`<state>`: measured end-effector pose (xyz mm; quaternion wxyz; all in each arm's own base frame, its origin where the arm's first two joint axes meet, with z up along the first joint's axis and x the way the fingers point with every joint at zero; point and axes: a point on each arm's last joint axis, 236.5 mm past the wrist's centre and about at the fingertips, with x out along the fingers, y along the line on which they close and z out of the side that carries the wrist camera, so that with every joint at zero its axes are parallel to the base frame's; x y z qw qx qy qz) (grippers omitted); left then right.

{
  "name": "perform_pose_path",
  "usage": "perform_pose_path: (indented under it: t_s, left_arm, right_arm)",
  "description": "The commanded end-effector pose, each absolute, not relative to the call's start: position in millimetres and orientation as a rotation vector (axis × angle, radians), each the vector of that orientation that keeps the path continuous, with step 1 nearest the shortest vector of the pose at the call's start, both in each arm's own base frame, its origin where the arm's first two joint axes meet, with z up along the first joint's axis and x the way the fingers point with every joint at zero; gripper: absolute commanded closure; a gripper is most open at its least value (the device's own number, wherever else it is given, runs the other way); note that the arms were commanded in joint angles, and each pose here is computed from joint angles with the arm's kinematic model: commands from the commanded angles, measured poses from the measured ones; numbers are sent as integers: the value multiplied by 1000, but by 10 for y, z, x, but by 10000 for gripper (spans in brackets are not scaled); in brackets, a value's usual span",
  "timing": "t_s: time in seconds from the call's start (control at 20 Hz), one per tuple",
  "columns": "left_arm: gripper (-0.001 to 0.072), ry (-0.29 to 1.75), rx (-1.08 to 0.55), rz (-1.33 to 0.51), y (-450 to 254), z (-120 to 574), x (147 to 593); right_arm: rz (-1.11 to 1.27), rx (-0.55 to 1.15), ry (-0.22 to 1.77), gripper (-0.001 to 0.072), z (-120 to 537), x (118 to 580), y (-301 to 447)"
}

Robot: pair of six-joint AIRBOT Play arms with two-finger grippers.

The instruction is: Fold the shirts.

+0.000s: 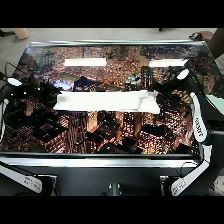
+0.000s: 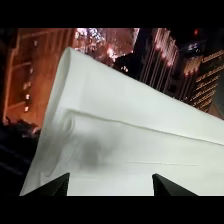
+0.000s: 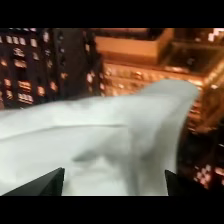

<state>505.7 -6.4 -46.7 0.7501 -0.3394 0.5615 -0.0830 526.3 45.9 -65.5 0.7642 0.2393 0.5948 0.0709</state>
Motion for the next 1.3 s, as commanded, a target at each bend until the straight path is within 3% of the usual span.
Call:
perform_pose_path:
  t_s: [0.0,0.15,0.35,0.4,0.5,0.55,0.6,0.85,1.1,1.25]
  left_arm:
    - [89,1217,-704,-263,-118,-173,4953]
    - [90,1195,-661,-312,-274,155,4870]
    - [90,1161,-597,-381,-551,540,4757]
    - [90,1159,-582,-398,-636,589,4736]
    - [144,1178,-554,-442,-886,578,4691]
    - [485,1186,-542,-458,-1026,521,4682]
    - [664,1185,-529,-470,-1205,428,4691]
    - [682,1262,-572,-588,-2596,-302,4507]
    - [682,1282,-844,-756,-4156,-538,4085]
    - [683,1304,-940,-824,-4780,-552,3717]
  right_arm:
    - [168,466,1502,-5,-795,4743,158]
    - [258,580,1583,-5,-976,4601,486]
    - [376,697,1537,8,-1024,4777,1210]
    - [397,723,1496,113,-965,4865,1368]
    - [445,791,1434,674,-735,4987,1553]
    - [473,810,1410,691,-567,5018,1602]
    - [503,794,1386,692,-365,5024,1622]
    - [647,680,1324,692,737,4610,1693]
    - [675,528,1314,692,1528,3945,1598]
    - [627,474,1241,692,1815,3807,1506]
